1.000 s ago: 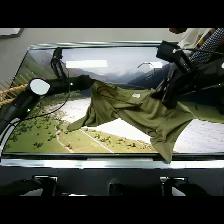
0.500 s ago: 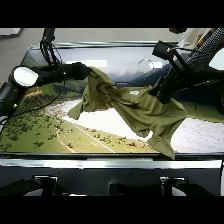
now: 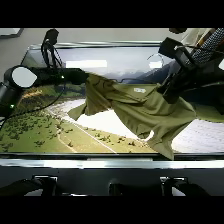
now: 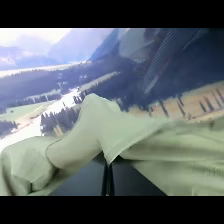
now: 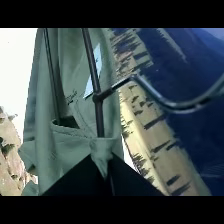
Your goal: Fold the clothes and pants, and hang the long-sleeved shirts on hangers.
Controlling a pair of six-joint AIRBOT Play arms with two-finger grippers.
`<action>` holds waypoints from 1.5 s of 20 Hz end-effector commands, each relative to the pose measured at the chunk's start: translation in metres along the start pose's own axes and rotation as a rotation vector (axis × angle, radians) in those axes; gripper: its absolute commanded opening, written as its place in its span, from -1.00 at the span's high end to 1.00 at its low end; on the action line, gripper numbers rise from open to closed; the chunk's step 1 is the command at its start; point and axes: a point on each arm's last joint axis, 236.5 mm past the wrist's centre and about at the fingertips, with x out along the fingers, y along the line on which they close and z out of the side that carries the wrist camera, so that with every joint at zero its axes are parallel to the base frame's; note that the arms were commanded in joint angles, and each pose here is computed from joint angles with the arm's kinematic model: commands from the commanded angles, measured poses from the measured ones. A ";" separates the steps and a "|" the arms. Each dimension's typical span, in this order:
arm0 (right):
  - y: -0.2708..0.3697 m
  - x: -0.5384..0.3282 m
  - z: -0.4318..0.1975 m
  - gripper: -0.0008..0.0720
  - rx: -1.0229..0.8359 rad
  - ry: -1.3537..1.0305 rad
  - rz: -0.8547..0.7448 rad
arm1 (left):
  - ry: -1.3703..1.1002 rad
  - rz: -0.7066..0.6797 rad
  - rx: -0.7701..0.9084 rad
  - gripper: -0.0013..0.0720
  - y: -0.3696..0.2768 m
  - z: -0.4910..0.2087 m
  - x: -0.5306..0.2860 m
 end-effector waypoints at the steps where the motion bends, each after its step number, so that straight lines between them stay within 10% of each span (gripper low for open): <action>1: -0.001 -0.009 -0.002 0.91 0.026 0.005 -0.029 | 0.012 0.007 0.009 0.92 0.001 -0.003 0.000; 18: -0.010 0.054 0.004 0.91 0.169 -0.005 0.095 | -0.086 -0.116 0.104 0.92 -0.078 0.029 -0.052; 30: 0.029 -0.013 0.017 0.91 0.122 -0.071 0.094 | 0.214 -0.178 0.085 0.92 -0.103 -0.089 -0.008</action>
